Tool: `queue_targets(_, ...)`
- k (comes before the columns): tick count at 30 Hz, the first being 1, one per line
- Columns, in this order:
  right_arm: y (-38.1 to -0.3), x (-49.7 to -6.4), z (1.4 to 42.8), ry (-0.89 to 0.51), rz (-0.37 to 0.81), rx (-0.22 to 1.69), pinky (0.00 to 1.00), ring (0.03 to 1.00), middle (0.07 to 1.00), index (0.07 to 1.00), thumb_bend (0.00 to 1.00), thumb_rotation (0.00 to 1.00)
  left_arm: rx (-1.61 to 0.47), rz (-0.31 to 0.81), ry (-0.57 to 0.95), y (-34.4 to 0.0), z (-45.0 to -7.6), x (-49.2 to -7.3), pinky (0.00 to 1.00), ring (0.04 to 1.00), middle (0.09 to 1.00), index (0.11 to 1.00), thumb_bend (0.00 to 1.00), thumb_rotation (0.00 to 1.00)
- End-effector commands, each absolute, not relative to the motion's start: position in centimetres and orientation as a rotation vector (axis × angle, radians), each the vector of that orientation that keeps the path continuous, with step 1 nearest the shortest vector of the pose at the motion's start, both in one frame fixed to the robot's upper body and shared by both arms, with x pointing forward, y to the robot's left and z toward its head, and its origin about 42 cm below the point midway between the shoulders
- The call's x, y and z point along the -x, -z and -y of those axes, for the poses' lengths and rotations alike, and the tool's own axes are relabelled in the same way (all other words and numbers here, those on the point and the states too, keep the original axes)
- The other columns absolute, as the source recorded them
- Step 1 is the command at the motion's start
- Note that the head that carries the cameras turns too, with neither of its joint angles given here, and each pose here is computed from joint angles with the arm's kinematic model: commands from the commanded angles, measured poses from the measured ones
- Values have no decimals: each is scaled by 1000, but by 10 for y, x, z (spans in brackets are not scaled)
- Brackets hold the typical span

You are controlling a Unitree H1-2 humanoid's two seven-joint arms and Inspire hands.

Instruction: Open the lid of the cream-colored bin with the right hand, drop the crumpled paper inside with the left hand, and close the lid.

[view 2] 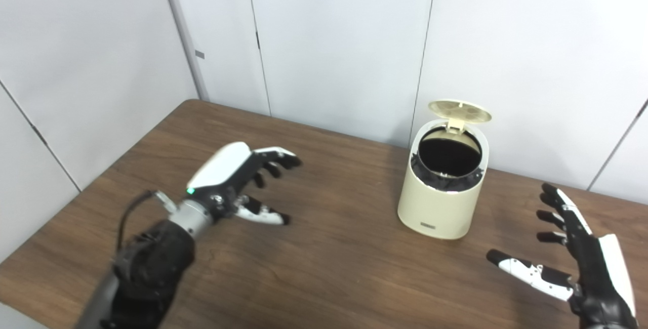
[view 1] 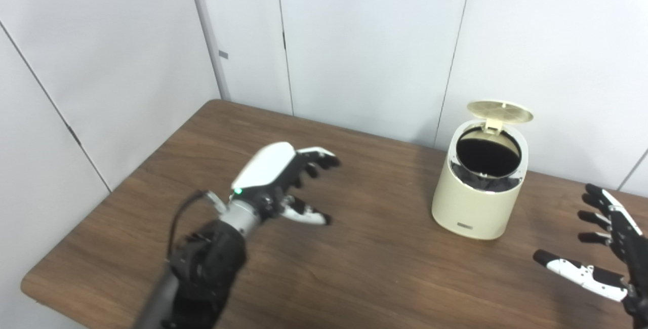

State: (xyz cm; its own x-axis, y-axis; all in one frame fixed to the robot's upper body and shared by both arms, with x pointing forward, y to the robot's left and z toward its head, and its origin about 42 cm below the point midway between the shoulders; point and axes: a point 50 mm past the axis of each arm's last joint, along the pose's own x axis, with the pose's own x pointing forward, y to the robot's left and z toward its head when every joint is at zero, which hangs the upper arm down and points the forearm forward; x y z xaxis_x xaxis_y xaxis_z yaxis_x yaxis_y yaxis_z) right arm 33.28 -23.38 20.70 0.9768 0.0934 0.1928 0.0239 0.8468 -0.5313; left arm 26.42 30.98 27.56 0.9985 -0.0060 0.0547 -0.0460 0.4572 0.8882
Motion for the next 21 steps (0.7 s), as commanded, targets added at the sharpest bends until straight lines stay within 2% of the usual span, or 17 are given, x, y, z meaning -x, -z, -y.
queue_targets(1,-225,-337,235,-23,284,563,649,812,888,906,733,262,-1172,86,-71,-299,-319,-265,589,736,790,780,777,0)
queue_targets(6,-226,-339,235,-16,283,560,637,801,882,900,737,283,-1328,30,-115,-302,-342,-268,548,696,756,757,825,0)
queue_targets(10,-225,-340,235,-14,291,564,631,799,877,896,726,291,-1361,-12,-144,-299,-361,-269,535,687,742,742,849,0)
queue_targets(15,-226,-340,235,-12,291,562,632,806,880,899,688,342,-1422,-86,-152,-295,-380,-272,595,731,769,768,838,0)
queue_targets(20,-226,-340,236,-12,292,563,616,800,876,898,681,373,-1454,-125,-126,-293,-390,-276,596,733,767,779,857,0)
queue_targets(21,-227,-340,236,-14,294,563,614,799,877,899,680,379,-1455,-135,-108,-292,-392,-277,568,711,760,782,863,0)
